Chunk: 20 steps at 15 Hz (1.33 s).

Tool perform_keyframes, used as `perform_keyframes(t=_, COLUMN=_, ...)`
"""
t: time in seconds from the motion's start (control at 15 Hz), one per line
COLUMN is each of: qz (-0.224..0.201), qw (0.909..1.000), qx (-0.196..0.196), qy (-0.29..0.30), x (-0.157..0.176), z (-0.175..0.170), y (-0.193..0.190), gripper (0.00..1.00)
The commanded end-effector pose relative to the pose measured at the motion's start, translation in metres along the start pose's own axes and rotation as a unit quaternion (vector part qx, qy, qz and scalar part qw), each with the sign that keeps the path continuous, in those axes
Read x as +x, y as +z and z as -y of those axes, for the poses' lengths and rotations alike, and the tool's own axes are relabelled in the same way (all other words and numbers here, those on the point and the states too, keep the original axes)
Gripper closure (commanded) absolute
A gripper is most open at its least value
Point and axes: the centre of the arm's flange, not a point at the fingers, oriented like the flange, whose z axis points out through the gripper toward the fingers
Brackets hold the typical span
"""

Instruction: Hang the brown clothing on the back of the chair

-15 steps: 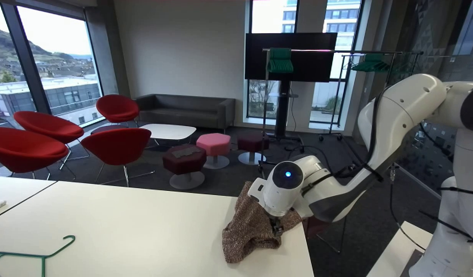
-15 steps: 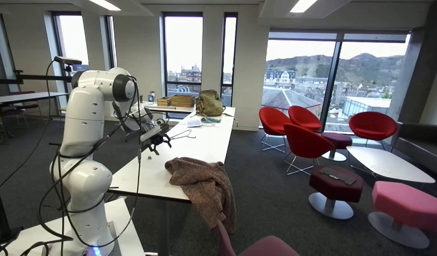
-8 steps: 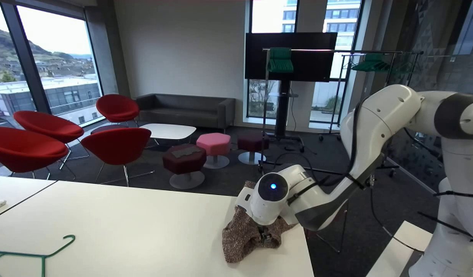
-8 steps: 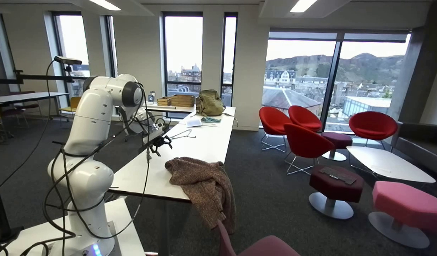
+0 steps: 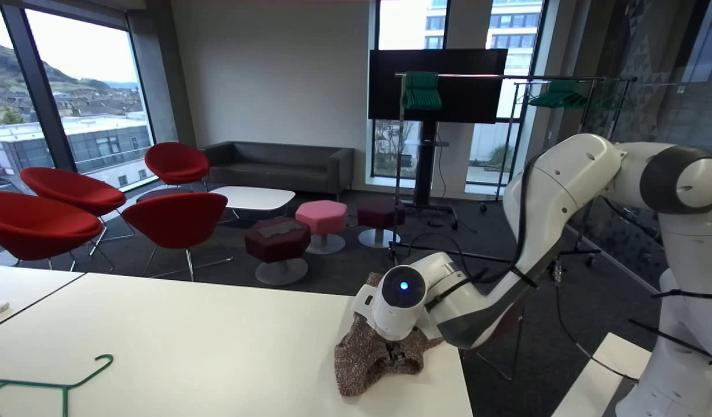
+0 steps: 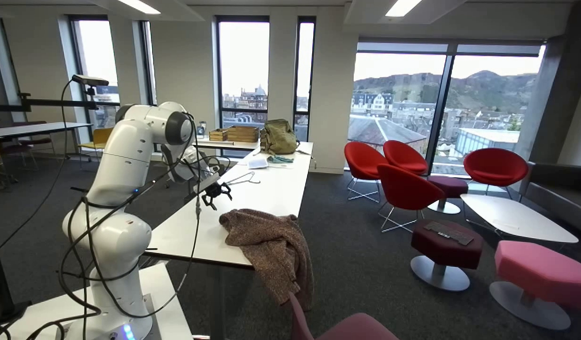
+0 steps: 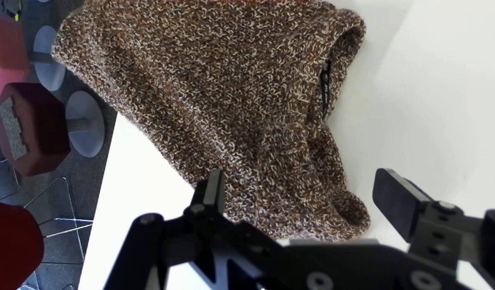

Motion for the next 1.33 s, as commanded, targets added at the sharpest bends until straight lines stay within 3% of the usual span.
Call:
perform_keyframes(t=0.0, qz=0.001, qw=1.0, qx=0.001, qy=0.0, x=0.001, z=0.001, y=0.002, gripper=0.0)
perform_keyframes(t=0.33, qz=0.0, qw=1.0, qx=0.002, qy=0.0, x=0.002, z=0.001, y=0.002, gripper=0.0)
perform_keyframes(t=0.6, qz=-0.021, qw=0.9996, qx=0.016, qy=-0.007, x=0.01, z=0.005, y=0.034, gripper=0.0)
perform_keyframes(t=0.93, qz=0.0, qw=0.9992, qx=0.034, qy=-0.022, x=0.016, z=0.021, y=0.076, gripper=0.0)
perform_keyframes(t=1.27, qz=0.021, qw=0.9992, qx=0.02, qy=-0.029, x=0.028, z=0.027, y=0.084, gripper=0.0)
